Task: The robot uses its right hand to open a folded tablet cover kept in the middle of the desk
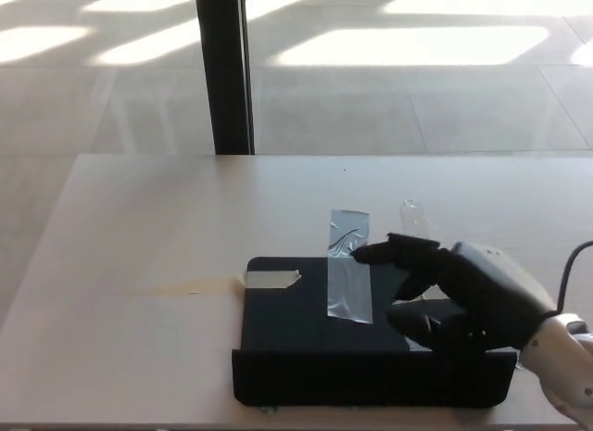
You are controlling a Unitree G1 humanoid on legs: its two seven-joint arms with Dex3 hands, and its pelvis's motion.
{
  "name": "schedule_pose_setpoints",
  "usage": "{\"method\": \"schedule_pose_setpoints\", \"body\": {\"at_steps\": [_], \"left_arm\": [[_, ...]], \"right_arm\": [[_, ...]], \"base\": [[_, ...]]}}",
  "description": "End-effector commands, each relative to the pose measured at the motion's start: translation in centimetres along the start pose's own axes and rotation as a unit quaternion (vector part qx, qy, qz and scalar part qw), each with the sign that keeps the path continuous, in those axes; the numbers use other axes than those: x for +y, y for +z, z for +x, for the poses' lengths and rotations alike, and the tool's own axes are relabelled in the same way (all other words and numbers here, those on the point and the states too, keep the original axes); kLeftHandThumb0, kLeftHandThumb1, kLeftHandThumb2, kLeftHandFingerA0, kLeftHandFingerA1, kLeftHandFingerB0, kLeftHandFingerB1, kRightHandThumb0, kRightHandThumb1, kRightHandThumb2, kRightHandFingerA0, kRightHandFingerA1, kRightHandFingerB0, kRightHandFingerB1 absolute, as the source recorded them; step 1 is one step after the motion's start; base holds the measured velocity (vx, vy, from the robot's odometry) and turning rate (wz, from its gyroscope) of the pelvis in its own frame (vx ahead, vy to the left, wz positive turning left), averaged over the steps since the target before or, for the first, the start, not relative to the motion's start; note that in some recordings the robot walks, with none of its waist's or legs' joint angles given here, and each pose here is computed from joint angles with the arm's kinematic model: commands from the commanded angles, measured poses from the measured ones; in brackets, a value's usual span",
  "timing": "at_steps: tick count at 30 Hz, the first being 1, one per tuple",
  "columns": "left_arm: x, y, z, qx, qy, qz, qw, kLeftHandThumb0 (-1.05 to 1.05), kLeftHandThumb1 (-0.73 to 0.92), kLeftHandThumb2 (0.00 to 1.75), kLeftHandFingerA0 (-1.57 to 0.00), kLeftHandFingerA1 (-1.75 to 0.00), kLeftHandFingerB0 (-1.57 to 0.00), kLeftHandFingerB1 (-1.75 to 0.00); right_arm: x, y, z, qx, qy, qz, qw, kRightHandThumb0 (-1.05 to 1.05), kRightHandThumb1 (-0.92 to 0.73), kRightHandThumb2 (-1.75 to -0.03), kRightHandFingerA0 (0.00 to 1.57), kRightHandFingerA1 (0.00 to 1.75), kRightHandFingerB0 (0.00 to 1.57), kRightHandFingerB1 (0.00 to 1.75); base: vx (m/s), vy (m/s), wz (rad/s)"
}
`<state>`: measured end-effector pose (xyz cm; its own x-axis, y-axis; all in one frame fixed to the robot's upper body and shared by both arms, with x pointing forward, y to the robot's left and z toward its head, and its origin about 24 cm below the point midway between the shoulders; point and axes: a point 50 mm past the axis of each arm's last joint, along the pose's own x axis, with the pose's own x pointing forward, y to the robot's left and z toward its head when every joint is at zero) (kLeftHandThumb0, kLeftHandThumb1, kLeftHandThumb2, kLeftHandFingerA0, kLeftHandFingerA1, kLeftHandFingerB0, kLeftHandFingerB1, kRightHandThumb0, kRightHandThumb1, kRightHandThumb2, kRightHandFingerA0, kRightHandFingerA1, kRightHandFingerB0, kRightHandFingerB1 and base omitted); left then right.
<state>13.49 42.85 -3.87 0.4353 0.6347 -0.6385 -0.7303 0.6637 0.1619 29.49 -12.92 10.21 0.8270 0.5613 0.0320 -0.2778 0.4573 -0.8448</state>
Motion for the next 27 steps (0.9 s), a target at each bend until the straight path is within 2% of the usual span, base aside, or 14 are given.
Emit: {"method": "schedule_pose_setpoints", "body": {"at_steps": [1,4,6,7,8,9,14,15,17,20,21,22,25,27], "left_arm": [[1.7,2.6,-0.2,-0.014,0.009,-0.012,1.000,-0.82,0.92,0.67,-0.75,-0.79,-0.56,-0.67],[1.8,2.6,-0.2,-0.017,0.013,-0.003,1.000,-0.81,0.92,0.67,-0.74,-0.77,-0.55,-0.65],[1.8,2.7,-0.2,-0.018,0.012,-0.007,1.000,-0.81,0.92,0.67,-0.74,-0.77,-0.55,-0.65],[1.7,2.8,-0.2,-0.018,0.014,-0.005,1.000,-0.81,0.92,0.67,-0.76,-0.76,-0.55,-0.64],[1.6,3.0,-0.1,-0.019,0.016,-0.004,1.000,-0.82,0.92,0.66,-0.77,-0.77,-0.57,-0.65],[1.5,3.0,-0.1,-0.019,0.016,-0.007,1.000,-0.82,0.91,0.66,-0.77,-0.77,-0.57,-0.66],[1.5,2.9,-0.1,-0.020,0.012,-0.004,1.000,-0.83,0.91,0.66,-0.75,-0.77,-0.57,-0.66],[1.4,2.7,-0.1,-0.018,0.009,-0.003,1.000,-0.80,0.92,0.67,-0.74,-0.76,-0.55,-0.65],[1.4,2.7,-0.1,-0.019,0.005,-0.004,1.000,-0.82,0.92,0.67,-0.72,-0.75,-0.55,-0.65],[1.3,3.0,-0.1,-0.020,0.007,-0.004,1.000,-0.82,0.92,0.66,-0.78,-0.76,-0.57,-0.65],[1.3,3.1,-0.1,-0.020,0.008,-0.006,1.000,-0.81,0.91,0.66,-0.75,-0.76,-0.56,-0.65],[1.3,3.3,-0.1,-0.022,0.008,-0.011,1.000,-0.80,0.92,0.66,-0.74,-0.75,-0.56,-0.64],[1.3,3.6,-0.1,-0.027,0.008,-0.009,1.000,-0.79,0.92,0.66,-0.74,-0.75,-0.55,-0.63],[1.2,3.7,-0.1,-0.032,0.004,-0.005,0.999,-0.79,0.92,0.67,-0.74,-0.75,-0.54,-0.63]], "right_arm": [[4.4,-0.4,-0.6,-0.021,0.261,-0.302,0.917,-1.01,-0.92,-0.75,0.54,0.77,0.34,0.42],[5.6,-0.1,-1.4,-0.001,0.307,-0.346,0.887,-1.02,-0.92,-0.71,0.70,1.58,0.40,0.67],[5.9,0.1,-1.6,0.003,0.307,-0.361,0.880,-1.02,-0.92,-0.71,0.70,1.58,0.40,0.67],[5.9,0.3,-1.7,0.000,0.305,-0.393,0.868,-0.94,-0.69,-1.21,1.23,1.55,0.56,0.85],[5.9,0.7,-1.7,0.000,0.295,-0.455,0.840,-0.71,-0.55,-1.20,1.44,1.54,0.91,1.20],[5.8,0.9,-1.5,0.005,0.297,-0.456,0.839,-1.05,-0.91,-0.83,0.76,1.75,0.70,1.35],[5.6,1.4,-1.2,0.011,0.286,-0.491,0.823,-1.05,-0.79,-1.23,1.04,1.51,0.73,1.23],[5.6,1.1,-1.3,0.026,0.284,-0.464,0.839,-1.04,-0.92,-0.75,0.87,1.75,0.67,1.59],[5.8,0.5,-1.4,0.036,0.276,-0.471,0.837,-0.97,-0.71,-1.19,1.15,1.54,0.74,1.16],[5.7,-0.1,-1.6,0.064,0.272,-0.450,0.848,-0.98,-0.74,-1.21,1.13,1.54,0.73,1.19],[5.7,-0.2,-1.8,0.072,0.272,-0.434,0.856,-0.80,-0.62,-1.26,1.49,1.61,0.85,1.20],[5.5,-0.3,-2.1,0.085,0.274,-0.405,0.868,-1.04,-0.92,-0.80,0.73,1.73,0.55,1.08],[5.5,-0.2,-3.0,0.098,0.256,-0.350,0.896,-1.03,-0.92,-0.83,0.82,1.75,0.38,0.56],[5.6,-0.3,-3.8,0.103,0.249,-0.329,0.905,-0.97,-0.78,-1.29,1.18,1.54,0.32,0.59]], "base": [[0.00,0.000,0.00],[0.00,0.000,0.00],[0.00,0.000,0.00],[0.00,0.000,0.00],[0.00,0.000,0.00],[0.00,0.000,0.00],[0.00,0.000,0.00],[0.00,0.000,0.00],[0.00,0.000,0.00],[0.00,0.000,0.00],[0.00,0.000,0.00],[0.00,0.000,0.00],[0.00,0.000,0.00],[0.00,0.000,0.00]]}}
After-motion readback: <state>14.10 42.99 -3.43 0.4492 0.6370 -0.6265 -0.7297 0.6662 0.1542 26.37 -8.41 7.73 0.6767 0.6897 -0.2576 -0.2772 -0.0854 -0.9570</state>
